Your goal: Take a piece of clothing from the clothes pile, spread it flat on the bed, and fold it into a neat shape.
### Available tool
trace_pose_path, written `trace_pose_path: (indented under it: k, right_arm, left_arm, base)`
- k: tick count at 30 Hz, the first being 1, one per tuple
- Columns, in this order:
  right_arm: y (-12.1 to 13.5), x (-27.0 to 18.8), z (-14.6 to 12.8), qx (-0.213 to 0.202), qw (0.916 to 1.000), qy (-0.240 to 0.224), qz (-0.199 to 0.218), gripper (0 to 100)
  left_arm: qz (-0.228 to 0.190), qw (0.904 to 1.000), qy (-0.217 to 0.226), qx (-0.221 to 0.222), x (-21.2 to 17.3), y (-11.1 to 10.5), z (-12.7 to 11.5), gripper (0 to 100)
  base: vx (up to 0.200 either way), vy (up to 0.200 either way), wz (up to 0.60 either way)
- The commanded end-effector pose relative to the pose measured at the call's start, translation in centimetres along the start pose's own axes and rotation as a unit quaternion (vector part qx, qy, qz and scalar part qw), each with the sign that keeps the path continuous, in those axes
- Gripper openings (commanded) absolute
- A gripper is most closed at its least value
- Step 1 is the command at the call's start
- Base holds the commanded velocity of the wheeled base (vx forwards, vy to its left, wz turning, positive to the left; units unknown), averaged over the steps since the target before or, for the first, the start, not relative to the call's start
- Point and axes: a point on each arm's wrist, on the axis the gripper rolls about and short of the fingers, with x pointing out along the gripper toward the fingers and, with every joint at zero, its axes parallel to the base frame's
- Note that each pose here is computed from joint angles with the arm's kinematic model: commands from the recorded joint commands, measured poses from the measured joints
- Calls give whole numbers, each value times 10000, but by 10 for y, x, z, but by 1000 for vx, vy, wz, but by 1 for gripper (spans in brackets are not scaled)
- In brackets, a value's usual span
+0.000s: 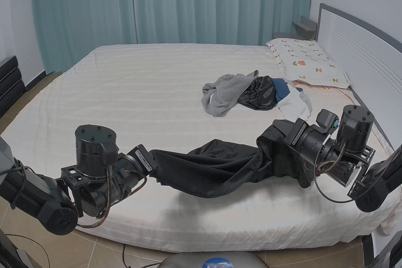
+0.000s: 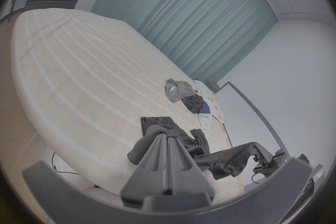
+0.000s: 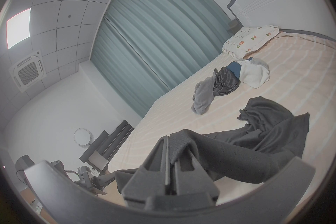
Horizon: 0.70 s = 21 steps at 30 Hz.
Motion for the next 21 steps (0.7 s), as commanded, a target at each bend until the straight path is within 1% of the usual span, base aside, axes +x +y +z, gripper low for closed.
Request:
trace_pose_path:
  k: [1, 11, 21]
  right_arm:
    - [-2, 1, 1, -5, 10000, -39, -38, 0]
    - [0, 1, 6, 11, 9997, -216, 72, 0]
    - [1, 0, 8, 22, 9996, -247, 108, 0]
  left_arm:
    - [17, 10000, -34, -18, 0, 1, 2, 0]
    - [39, 9999, -108, -56, 2, 2, 6, 0]
    - [43, 9999, -123, -61, 1, 2, 7, 0]
  base:
    - [0, 200, 0]
    - [0, 200, 0]
    - [0, 200, 0]
